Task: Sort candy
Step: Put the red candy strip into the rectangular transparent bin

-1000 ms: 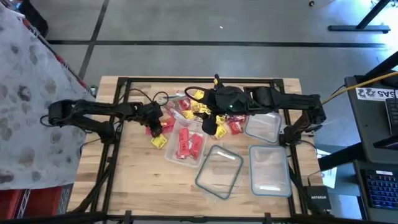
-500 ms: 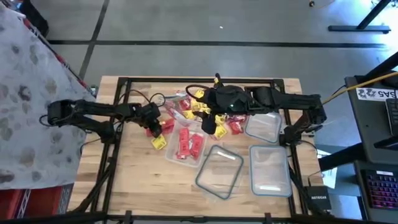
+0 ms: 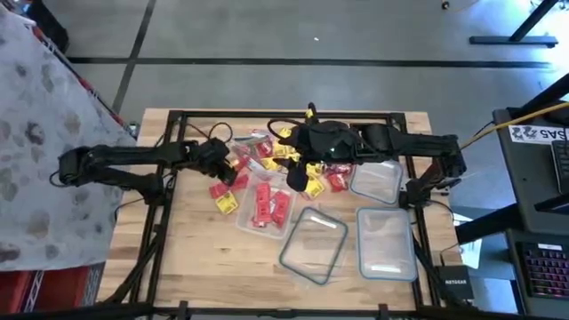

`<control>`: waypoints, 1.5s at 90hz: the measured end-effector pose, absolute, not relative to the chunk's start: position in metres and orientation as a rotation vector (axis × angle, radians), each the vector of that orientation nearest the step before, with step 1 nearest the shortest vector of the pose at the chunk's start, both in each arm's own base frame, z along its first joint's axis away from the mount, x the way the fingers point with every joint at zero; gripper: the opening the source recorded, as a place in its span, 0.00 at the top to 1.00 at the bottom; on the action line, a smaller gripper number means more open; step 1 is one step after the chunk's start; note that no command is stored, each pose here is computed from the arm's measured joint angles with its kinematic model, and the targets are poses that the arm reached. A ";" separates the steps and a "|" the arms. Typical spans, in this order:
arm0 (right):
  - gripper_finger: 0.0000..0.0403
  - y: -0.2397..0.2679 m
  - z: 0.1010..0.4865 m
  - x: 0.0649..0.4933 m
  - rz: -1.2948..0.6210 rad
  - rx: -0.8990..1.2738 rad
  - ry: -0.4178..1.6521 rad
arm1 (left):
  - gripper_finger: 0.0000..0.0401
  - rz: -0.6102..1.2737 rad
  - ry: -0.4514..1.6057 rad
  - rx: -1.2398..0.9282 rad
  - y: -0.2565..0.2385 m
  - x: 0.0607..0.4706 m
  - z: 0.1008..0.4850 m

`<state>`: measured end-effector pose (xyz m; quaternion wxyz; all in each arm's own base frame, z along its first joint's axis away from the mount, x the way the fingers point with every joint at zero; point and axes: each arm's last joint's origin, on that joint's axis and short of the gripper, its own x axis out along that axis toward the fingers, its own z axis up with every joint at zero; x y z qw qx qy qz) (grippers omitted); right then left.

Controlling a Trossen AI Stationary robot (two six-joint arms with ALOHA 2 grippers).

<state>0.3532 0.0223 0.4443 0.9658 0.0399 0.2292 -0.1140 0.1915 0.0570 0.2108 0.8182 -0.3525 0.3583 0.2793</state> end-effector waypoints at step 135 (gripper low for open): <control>0.44 0.022 0.449 0.355 -0.212 0.034 0.420 | 0.65 0.589 0.611 -0.841 -0.032 0.191 0.227</control>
